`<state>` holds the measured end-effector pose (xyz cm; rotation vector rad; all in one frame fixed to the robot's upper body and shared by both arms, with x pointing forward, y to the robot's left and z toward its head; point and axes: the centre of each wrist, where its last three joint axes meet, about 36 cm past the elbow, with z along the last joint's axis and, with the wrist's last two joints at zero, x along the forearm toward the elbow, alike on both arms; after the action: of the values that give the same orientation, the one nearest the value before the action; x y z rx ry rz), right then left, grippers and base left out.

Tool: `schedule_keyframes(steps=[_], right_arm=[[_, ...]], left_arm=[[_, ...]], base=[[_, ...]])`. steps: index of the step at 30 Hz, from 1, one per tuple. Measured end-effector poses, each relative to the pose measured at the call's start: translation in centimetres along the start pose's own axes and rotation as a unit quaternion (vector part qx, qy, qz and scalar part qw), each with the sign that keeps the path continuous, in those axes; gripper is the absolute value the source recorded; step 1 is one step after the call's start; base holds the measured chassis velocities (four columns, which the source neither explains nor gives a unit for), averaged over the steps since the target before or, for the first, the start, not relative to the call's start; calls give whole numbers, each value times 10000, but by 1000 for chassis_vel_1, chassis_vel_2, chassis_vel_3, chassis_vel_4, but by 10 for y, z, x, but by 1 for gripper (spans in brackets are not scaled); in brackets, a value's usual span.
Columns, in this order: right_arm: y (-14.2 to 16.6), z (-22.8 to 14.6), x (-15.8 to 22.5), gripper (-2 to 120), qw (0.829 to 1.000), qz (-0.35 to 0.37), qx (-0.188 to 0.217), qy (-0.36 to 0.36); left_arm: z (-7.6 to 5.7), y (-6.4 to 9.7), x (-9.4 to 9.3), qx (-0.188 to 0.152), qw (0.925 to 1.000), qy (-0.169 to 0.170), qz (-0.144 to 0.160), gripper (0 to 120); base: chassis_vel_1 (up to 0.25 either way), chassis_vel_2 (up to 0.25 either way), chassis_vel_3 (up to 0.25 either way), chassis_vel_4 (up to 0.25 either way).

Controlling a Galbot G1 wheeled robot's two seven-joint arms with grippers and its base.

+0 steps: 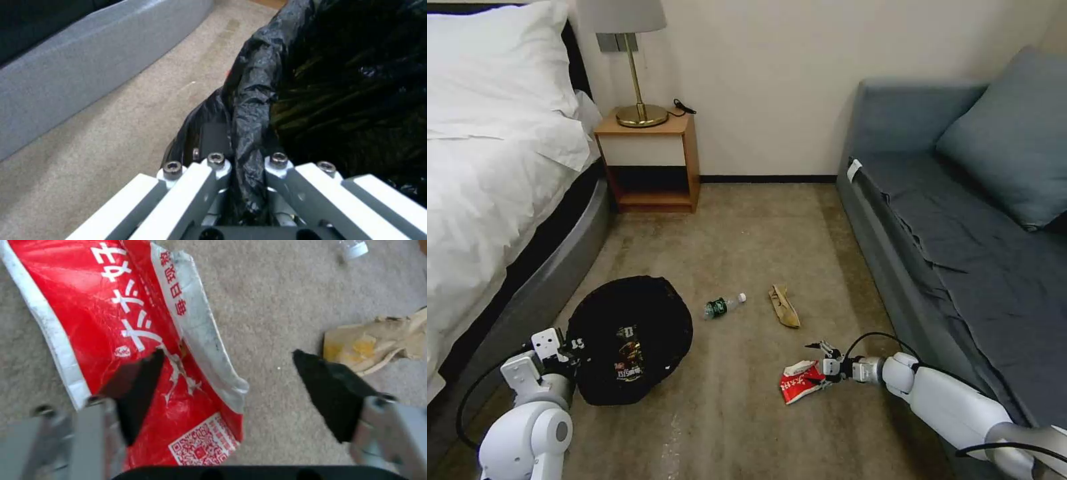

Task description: Pick up the trash bin, then pick up the garbage on the floor and place it into the trash bin.

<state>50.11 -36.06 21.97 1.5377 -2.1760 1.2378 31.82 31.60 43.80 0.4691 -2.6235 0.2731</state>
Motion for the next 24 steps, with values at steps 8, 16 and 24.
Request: schedule_keyframes(steps=[8,16,24], right_arm=[[8,25,-9,47,9992,-182,99,330],[13,29,-13,17,9993,-139,122,322],[20,31,-10,0,9995,-78,56,293]], left_arm=[[-2,3,3,-11,10000,-42,-27,3],[-3,1,2,-15,10000,-60,-1,3],[-3,-2,1,-26,10000,-49,17,3]], base=[[0,0,0,0],[0,0,0,0],[0,0,0,0]])
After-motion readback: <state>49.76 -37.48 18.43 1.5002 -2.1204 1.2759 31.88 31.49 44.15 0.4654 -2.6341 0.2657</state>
